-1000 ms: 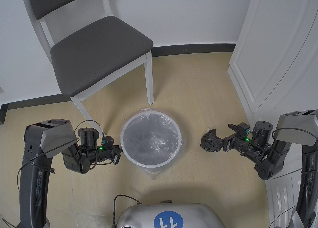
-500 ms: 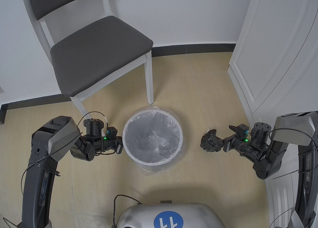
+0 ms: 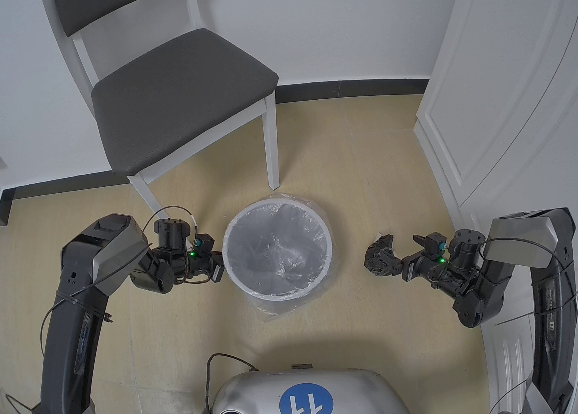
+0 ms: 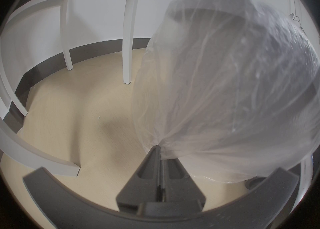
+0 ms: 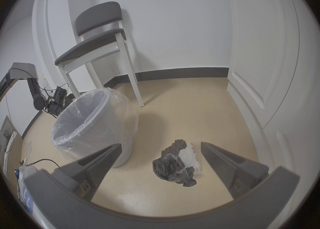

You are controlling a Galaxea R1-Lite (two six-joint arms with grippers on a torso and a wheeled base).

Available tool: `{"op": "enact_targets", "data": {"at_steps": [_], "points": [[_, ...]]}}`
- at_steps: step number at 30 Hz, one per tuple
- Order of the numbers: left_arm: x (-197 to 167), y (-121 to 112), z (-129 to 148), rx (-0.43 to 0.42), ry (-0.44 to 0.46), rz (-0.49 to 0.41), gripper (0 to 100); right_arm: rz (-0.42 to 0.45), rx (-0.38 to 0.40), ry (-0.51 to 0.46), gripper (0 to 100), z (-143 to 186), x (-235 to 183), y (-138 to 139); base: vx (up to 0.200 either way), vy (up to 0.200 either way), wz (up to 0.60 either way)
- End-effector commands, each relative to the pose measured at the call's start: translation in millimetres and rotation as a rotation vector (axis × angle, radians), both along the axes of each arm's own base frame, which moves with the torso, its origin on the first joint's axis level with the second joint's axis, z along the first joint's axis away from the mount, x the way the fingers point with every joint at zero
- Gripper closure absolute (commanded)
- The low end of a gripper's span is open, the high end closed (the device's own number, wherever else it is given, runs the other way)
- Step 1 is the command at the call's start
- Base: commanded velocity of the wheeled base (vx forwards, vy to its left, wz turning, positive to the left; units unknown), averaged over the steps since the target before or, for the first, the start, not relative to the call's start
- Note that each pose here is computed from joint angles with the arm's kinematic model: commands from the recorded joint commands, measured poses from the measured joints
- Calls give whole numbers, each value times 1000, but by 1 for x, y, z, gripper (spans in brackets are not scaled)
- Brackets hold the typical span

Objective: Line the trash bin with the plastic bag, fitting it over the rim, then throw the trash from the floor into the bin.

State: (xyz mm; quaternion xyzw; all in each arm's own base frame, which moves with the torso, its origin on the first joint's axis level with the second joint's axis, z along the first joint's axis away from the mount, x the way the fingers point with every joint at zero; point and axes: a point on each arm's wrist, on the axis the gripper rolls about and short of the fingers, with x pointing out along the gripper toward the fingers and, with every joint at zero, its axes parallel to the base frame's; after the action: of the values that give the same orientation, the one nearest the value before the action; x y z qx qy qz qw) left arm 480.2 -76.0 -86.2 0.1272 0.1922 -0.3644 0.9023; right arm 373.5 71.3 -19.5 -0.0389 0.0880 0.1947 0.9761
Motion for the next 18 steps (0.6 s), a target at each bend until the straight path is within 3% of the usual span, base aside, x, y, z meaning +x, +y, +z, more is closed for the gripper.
{"op": "enact_targets", "data": {"at_steps": [1, 2, 3, 13, 18], "points": [[0, 0, -1, -1, 1, 1, 100, 1, -3, 16, 0, -9, 2, 0, 0, 0, 0], [-1, 1, -2, 2, 6, 1, 100, 1, -3, 16, 0, -9, 2, 0, 0, 0, 0], [-1, 1, -2, 2, 6, 1, 0, 1, -3, 16, 0, -9, 2, 0, 0, 0, 0], [-3, 13, 14, 16, -18, 15, 0, -1, -2, 10, 0, -6, 1, 0, 0, 0, 0], [-12, 28, 36, 104, -41, -13, 0, -1, -1, 7, 0, -5, 0, -1, 0, 0, 0]]}}
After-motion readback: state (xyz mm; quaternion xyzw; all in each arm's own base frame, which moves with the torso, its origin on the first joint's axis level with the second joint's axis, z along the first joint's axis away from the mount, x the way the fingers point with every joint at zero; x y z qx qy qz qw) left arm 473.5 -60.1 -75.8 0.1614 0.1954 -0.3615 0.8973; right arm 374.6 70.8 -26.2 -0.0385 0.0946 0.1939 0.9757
